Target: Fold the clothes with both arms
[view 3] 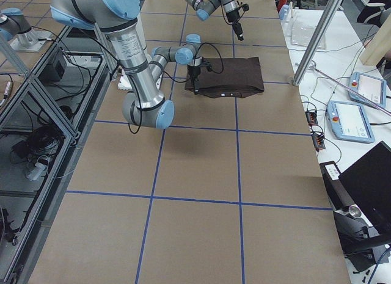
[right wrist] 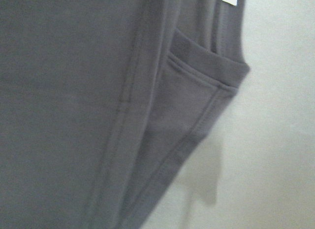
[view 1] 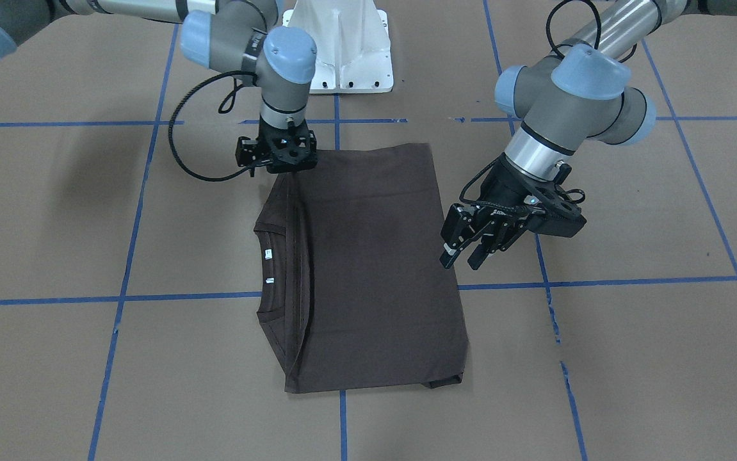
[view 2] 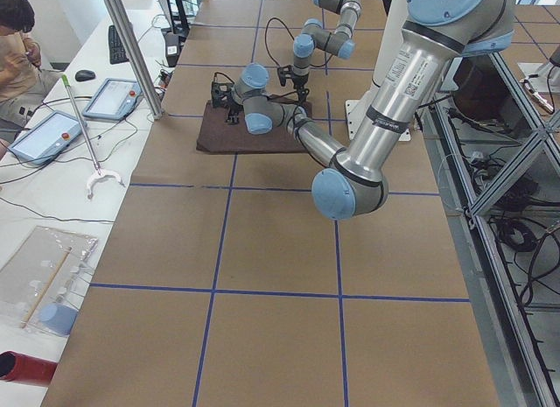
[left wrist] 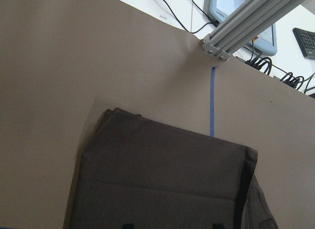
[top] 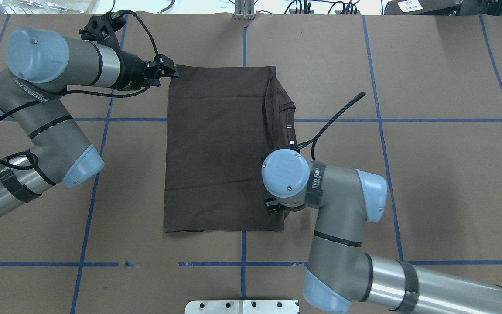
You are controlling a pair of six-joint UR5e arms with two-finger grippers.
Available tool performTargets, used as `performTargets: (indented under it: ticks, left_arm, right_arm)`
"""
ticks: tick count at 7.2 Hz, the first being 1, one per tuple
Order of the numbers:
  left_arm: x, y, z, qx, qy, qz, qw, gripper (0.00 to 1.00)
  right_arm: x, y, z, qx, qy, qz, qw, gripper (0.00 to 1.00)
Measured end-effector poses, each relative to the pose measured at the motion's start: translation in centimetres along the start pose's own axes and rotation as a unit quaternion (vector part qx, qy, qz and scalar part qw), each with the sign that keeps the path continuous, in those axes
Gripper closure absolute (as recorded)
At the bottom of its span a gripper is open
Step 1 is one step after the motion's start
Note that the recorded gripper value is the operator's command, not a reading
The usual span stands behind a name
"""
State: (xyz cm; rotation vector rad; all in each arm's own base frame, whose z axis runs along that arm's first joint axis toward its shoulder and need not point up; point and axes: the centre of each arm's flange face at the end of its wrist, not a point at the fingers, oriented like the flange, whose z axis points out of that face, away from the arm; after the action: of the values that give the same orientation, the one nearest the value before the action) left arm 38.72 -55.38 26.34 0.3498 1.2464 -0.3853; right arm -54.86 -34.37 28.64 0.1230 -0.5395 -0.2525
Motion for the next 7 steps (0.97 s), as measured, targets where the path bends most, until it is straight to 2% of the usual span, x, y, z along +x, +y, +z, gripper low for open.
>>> performTargets:
  ticks: [1,2,3,4,5,6,7]
  left_arm:
    - [0.1,0.0,-0.1,0.0,0.001,0.0,1.0,0.38]
    - [0.2,0.0,-0.1,0.0,0.001,0.0,1.0,0.38]
    - [0.2,0.0,-0.2,0.0,0.001,0.0,1.0,0.38]
    - [0.3,0.0,-0.2,0.0,0.001,0.0,1.0,0.39]
    - [0.3,0.0,-0.2,0.0,0.001,0.0,1.0,0.39]
    - [0.3,0.0,-0.2,0.0,0.001,0.001,1.0,0.39]
    - [0.3,0.0,-0.2,-0.001,0.001,0.001,1.0,0.39]
  right_arm:
    - [2.5,1.7,-0.2,0.002,0.0,0.003,1.0,0.0]
    - [1.7,1.8,-0.6,0.006,-0.007,0.038,0.9992,0.0]
    - [-0.4,1.4,-0.7,0.015,-0.024,0.093,0.9952,0.0]
    - [-2.4,1.7,0.0,0.034,-0.057,0.165,0.9841,0.05]
    - [-4.1,2.2,1.1,0.055,-0.097,0.245,0.9632,0.21]
    - [-5.1,2.5,1.9,0.062,-0.125,0.31,0.9404,0.4]
    - [-5.2,2.4,1.9,0.063,-0.14,0.349,0.9243,0.74]
